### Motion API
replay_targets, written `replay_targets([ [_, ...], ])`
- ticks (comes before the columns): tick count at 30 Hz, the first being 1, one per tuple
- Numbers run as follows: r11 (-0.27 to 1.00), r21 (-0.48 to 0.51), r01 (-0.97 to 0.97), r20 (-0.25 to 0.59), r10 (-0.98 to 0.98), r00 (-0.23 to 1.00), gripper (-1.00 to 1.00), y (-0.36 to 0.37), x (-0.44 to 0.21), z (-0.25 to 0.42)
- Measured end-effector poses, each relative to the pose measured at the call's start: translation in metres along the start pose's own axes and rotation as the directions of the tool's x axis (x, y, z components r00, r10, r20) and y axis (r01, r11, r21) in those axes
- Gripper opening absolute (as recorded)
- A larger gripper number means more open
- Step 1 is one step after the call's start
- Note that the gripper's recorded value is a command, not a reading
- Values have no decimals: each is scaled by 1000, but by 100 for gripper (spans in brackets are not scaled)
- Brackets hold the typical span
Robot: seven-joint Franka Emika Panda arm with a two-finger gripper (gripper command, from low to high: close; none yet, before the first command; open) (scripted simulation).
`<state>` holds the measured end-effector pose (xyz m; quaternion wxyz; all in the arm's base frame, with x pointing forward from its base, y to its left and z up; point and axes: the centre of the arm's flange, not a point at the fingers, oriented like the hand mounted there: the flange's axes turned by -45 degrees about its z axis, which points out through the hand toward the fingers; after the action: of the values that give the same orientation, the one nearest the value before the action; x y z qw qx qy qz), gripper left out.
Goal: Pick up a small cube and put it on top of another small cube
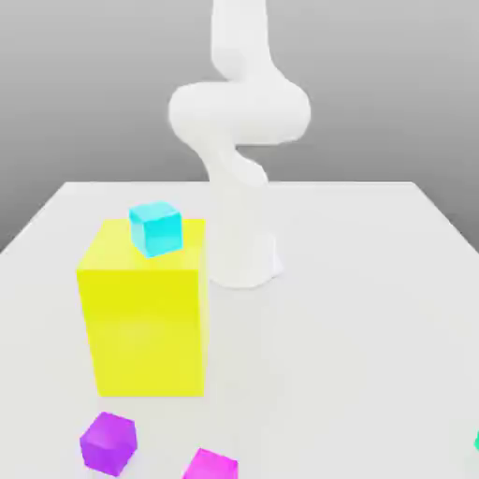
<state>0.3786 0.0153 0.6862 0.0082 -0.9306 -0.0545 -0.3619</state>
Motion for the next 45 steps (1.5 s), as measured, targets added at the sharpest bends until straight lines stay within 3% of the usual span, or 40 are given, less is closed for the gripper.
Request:
replay_targets([
  [7,938,177,299,121,-322,939,0,-56,5,117],
  [15,727,382,570,156,-659,736,0,-143,-29,241],
  [23,388,556,735,90,-907,411,0,-242,-109,345],
  [31,-3,662,750,-37,-999,29,0,-316,-222,427],
  [35,-63,671,739,-61,-998,-30,0,-327,-269,470],
  [36,-65,672,738,-62,-998,-31,-100,-327,-279,480],
  [45,-67,673,737,-62,-997,-34,-100,-327,-265,464],
])
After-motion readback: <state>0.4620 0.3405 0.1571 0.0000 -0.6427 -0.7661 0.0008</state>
